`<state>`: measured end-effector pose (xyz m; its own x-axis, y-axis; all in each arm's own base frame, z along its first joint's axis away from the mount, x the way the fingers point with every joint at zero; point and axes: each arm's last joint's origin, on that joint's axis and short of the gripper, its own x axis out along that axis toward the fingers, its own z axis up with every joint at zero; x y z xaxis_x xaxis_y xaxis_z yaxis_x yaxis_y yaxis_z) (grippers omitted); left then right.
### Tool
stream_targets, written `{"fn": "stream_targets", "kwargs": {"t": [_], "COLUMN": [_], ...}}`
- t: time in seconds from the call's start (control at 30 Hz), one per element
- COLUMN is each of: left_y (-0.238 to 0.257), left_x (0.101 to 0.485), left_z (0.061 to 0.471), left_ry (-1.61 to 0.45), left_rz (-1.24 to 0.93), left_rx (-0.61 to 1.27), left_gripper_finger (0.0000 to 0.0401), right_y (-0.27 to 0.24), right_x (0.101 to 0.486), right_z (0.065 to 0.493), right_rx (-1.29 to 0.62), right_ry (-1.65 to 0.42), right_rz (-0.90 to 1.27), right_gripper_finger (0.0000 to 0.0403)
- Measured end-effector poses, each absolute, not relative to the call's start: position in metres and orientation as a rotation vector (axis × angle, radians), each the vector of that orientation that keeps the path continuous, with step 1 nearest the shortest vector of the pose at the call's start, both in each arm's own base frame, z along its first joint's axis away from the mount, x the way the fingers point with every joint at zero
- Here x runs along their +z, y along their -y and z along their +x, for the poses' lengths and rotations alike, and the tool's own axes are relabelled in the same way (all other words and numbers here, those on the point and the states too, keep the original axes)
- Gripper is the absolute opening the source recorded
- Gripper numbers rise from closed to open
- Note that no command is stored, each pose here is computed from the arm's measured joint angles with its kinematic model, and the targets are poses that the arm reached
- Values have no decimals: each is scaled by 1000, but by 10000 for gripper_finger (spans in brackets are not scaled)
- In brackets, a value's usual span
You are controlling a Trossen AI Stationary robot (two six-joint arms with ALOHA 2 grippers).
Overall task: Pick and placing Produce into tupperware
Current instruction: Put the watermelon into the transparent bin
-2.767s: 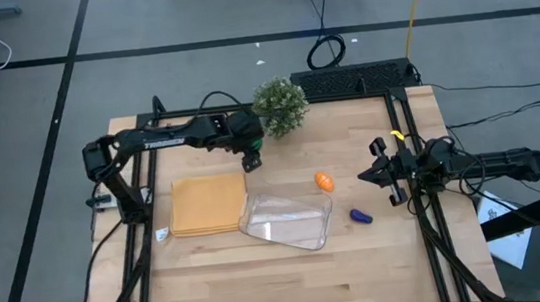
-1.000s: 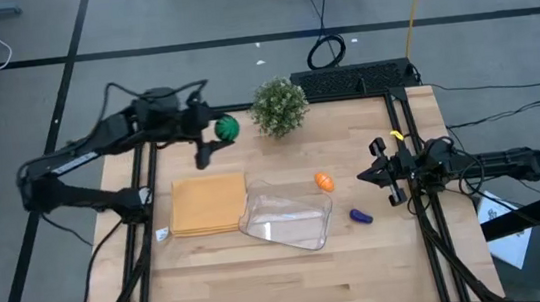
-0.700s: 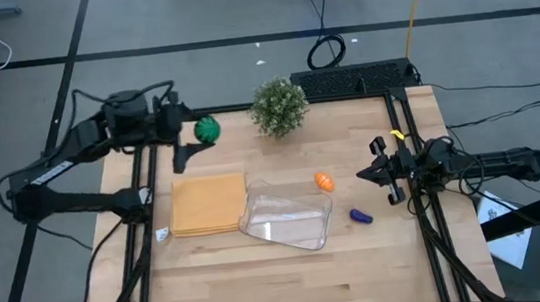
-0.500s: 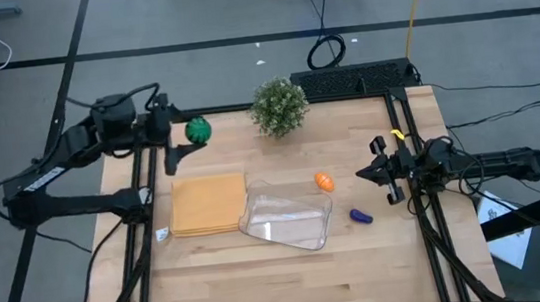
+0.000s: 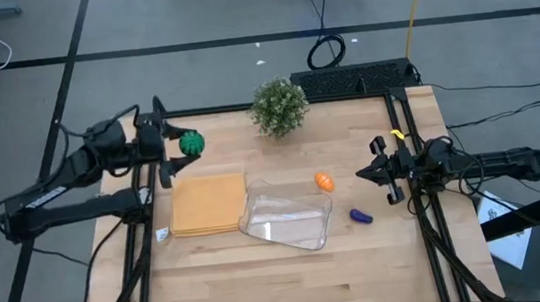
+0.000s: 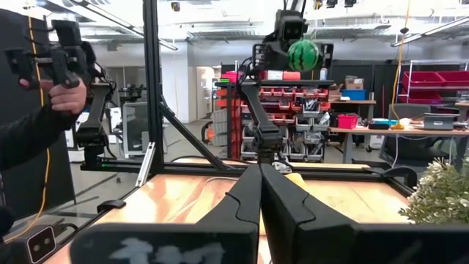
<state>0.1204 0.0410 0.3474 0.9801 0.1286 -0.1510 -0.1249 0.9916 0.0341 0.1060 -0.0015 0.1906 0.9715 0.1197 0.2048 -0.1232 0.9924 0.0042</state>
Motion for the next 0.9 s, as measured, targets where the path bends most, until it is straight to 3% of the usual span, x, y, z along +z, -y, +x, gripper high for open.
{"fn": "stream_targets", "kwargs": {"t": [0.53,0.9], "left_y": [-25,-15], "left_x": [292,275], "left_z": [120,122], "left_ry": [10,29], "left_rz": [-12,24], "left_rx": [-7,-74], "left_gripper_finger": [296,296], "right_y": [2,2], "right_x": [191,191], "right_z": [106,106], "right_rx": [122,121], "right_ry": [205,205], "right_rz": [25,34], "right_gripper_finger": [0,0]}}
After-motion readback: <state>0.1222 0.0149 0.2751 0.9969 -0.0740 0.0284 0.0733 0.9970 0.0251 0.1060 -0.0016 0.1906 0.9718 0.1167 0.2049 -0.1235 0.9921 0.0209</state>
